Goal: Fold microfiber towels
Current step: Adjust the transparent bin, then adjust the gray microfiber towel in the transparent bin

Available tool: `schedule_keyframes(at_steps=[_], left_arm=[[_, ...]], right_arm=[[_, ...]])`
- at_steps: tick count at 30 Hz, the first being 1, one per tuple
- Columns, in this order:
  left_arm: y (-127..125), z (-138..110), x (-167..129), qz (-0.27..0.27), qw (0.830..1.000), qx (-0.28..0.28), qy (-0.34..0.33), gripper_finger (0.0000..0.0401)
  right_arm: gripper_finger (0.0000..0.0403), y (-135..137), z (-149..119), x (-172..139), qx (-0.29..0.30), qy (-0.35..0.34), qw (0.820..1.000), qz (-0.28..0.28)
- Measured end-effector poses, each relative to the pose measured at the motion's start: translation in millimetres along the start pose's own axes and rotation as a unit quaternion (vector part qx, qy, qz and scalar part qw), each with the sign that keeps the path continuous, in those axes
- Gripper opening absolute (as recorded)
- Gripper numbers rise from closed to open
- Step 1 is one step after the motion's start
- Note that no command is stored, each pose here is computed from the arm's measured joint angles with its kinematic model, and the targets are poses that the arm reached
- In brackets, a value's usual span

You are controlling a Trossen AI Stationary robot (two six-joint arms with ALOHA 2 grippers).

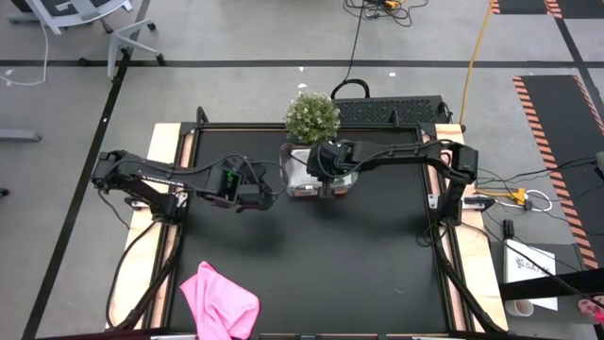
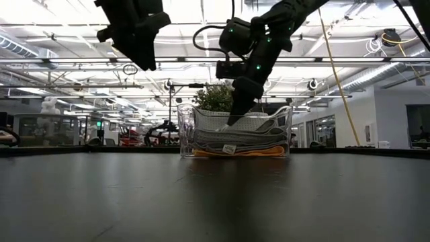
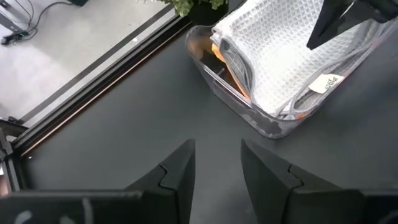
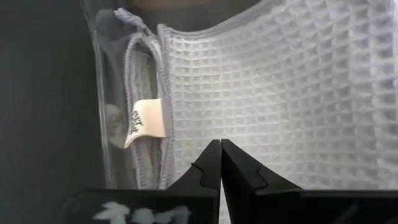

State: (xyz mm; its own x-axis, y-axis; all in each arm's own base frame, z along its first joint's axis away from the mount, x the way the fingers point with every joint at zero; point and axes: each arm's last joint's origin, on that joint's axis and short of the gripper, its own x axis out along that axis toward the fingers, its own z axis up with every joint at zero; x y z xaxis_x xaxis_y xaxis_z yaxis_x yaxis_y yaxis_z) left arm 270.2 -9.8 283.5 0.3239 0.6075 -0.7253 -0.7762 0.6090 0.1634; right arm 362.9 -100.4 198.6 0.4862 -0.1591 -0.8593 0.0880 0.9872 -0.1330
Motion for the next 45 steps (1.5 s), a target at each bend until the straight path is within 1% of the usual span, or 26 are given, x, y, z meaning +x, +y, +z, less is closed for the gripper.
schedule_keyframes(at_steps=[2,6,16,19,21,24,31,35,40,45], left_arm=[[0.0,0.0,0.1,0.001,1.000,0.000,0.000,0.0131],[0.3,0.3,0.3,0.003,1.000,0.002,-0.002,0.0131],[0.2,0.4,0.3,0.003,1.000,0.001,-0.003,0.0131],[0.2,0.4,0.3,0.003,1.000,0.000,-0.003,0.0131],[0.2,0.4,0.3,0.003,1.000,0.000,-0.003,0.0131],[0.2,0.4,0.3,0.003,1.000,-0.001,-0.003,0.0131],[-0.4,0.5,0.3,-0.002,1.000,-0.003,-0.001,0.0131],[-0.4,0.5,0.3,-0.003,1.000,-0.003,-0.001,0.0131],[-0.5,0.6,0.3,-0.003,1.000,-0.005,-0.001,0.0131],[-0.6,0.4,0.3,-0.005,1.000,-0.005,0.002,0.0131]], right_arm=[[0.0000,2.4,-0.2,0.0,0.009,0.002,1.000,0.006],[0.0000,13.2,2.2,-0.3,0.013,-0.004,0.999,0.035],[0.0000,49.3,6.2,-2.7,0.002,0.001,0.998,0.059],[0.0000,58.5,7.1,-3.6,-0.009,0.000,0.998,0.064],[0.0000,60.1,7.3,-3.7,-0.036,0.000,0.998,0.046],[0.0000,52.8,8.0,-3.5,-0.055,-0.001,0.998,-0.003],[0.0000,33.0,6.8,-8.2,-0.054,-0.001,0.998,-0.030],[0.0000,19.6,3.5,-2.3,-0.041,0.008,0.998,-0.037],[0.0000,9.2,-6.9,16.7,-0.030,0.036,0.998,-0.038],[0.0000,2.0,-12.2,28.9,-0.017,0.047,0.999,-0.021]])
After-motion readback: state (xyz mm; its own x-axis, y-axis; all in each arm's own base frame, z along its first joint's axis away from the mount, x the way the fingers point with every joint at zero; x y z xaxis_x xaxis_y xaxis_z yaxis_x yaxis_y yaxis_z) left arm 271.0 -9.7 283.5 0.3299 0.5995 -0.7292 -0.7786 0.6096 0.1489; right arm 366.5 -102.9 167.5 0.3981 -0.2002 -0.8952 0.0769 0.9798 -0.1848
